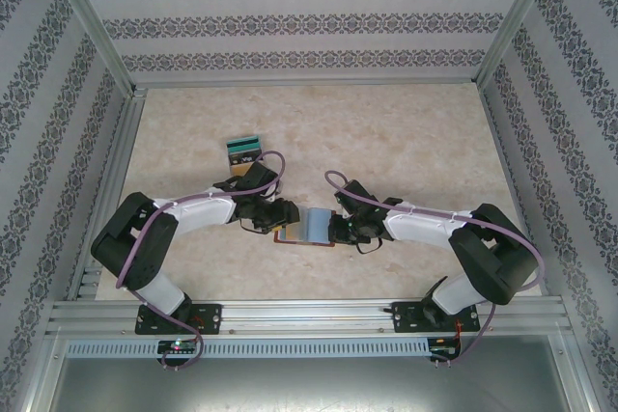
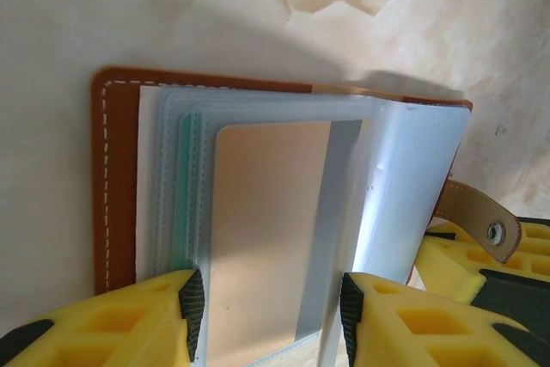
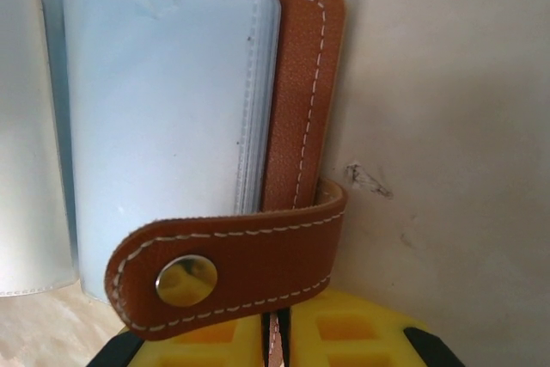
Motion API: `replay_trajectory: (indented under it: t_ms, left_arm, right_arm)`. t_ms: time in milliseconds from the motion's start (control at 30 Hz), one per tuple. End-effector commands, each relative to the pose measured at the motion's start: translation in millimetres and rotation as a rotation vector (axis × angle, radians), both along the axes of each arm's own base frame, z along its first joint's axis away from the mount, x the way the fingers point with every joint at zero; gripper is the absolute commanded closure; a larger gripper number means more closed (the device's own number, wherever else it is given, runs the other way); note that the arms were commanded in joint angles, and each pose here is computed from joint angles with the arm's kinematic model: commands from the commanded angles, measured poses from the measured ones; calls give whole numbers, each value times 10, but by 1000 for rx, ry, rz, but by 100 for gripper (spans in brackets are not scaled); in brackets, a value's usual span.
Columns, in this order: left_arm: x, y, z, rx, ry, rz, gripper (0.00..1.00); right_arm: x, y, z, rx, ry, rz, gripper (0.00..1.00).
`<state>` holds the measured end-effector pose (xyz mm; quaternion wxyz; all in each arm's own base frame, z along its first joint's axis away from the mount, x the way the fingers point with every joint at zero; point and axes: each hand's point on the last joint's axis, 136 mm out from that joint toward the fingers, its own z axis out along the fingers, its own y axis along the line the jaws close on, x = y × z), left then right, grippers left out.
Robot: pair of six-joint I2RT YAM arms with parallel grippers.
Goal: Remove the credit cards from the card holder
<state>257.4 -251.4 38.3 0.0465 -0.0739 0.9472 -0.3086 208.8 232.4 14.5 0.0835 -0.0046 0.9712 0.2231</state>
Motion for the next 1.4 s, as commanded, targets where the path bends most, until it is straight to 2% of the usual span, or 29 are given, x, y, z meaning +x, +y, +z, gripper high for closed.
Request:
replay_trajectory:
  t_ms: [0,67,367,600,667,700,967,1067,1167,1367]
  left_arm:
    - [-31,-154,24,-47,0,-50,51]
    - [-26,-218,71,-78,-8,-61,48]
    - [6,-369,248,-145,-47,-108,14]
    - [36,-457,415,-158,-81,-139,13]
    - [31,-436,405,-147,-81,-135,13]
    - [31,-419,401,-136,-83,-135,13]
    - [45,-231,424,-65,-118,-115,16]
    - [65,-235,452,-89,-126,-112,24]
    - [98,-391,503,-165,-125,-128,29]
    - [128,-662,502,-214,-111,-176,31]
  right_arm:
    - [-95,-63,-151,-50,40,17,83]
    - [-96,-61,-155,-50,42,17,84]
    - [-98,-60,-161,-52,43,18,82]
    - [-89,-53,-155,-50,42,18,81]
    - [-81,-56,-136,-50,36,16,78]
    - [-71,-57,-110,-50,30,14,73]
    - [96,-88,348,-3,-82,-21,70]
    - [152,-44,541,36,-121,-29,70]
    - [192,-37,637,52,-144,-43,70]
    - [147,-124,623,50,-144,-70,70]
